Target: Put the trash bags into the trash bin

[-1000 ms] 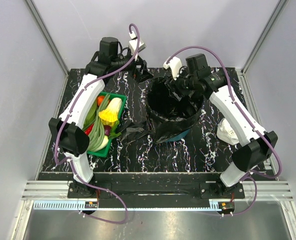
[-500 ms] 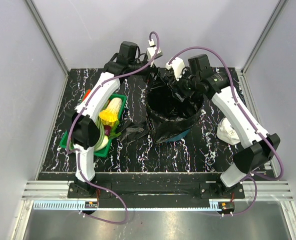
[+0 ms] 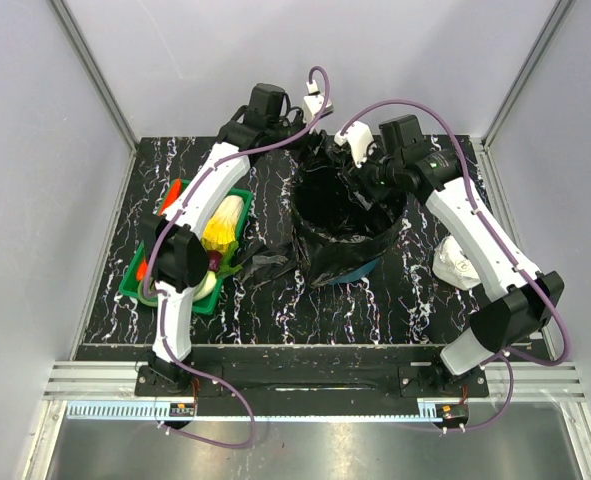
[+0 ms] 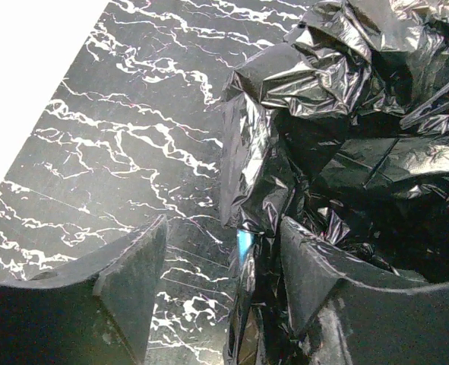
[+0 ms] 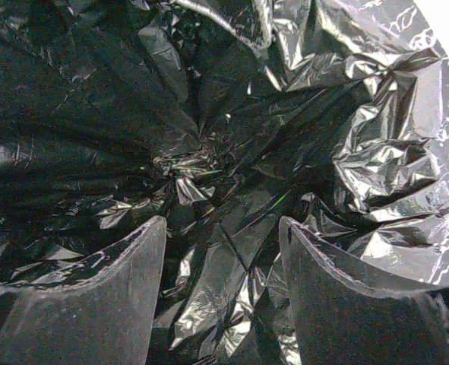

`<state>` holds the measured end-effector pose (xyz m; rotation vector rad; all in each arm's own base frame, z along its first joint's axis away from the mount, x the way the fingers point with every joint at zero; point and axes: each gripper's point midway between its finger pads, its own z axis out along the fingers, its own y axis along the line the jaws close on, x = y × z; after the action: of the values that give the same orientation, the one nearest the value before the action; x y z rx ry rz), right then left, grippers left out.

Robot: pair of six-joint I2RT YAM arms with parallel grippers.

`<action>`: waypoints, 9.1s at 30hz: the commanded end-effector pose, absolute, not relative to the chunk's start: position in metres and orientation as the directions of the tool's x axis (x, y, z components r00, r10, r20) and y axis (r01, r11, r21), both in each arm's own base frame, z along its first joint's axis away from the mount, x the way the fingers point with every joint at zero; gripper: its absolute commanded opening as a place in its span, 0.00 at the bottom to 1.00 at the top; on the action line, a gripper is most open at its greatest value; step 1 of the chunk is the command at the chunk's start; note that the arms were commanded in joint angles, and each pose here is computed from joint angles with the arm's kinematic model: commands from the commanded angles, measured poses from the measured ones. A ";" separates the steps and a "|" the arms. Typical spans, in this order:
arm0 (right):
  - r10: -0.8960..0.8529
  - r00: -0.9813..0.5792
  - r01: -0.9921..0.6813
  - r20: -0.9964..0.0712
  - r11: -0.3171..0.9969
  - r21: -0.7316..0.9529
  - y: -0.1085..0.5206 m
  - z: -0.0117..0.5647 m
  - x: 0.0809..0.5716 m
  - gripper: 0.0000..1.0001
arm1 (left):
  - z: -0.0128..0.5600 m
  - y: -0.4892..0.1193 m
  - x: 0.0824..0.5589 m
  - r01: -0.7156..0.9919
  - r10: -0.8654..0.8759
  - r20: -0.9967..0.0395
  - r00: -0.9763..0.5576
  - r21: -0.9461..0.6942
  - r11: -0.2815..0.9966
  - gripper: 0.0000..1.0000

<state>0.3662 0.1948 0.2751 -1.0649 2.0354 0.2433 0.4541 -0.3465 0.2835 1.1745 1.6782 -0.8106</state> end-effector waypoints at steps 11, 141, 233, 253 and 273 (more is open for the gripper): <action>-0.584 -0.314 -0.758 -0.749 0.629 -0.173 0.192 0.281 0.360 0.66 | 0.330 -0.345 0.450 0.942 0.289 -0.956 -0.052 0.050 0.333 0.32; -0.995 0.058 -0.976 0.083 -0.074 -0.204 0.152 0.029 0.387 0.43 | 0.302 -0.357 0.433 0.960 0.377 -0.926 -0.001 0.106 0.261 0.00; -0.560 -0.230 -0.581 -0.796 0.735 -0.349 0.133 0.343 0.397 0.62 | 0.347 -0.321 0.446 0.939 0.123 -0.963 -0.242 -0.200 0.280 0.86; -0.572 -0.264 -0.595 -0.776 0.730 -0.336 0.133 0.324 0.400 0.62 | 0.336 -0.318 0.437 0.948 0.160 -0.959 -0.234 -0.189 0.256 0.49; -0.573 -0.270 -0.594 -0.774 0.731 -0.334 0.132 0.319 0.399 0.62 | 0.365 -0.323 0.441 0.944 0.094 -0.966 -0.239 -0.208 0.257 0.00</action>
<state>0.3939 0.1300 0.3079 -0.9225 1.9871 0.0136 0.4453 -0.3234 0.3094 0.9867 1.7256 -1.1357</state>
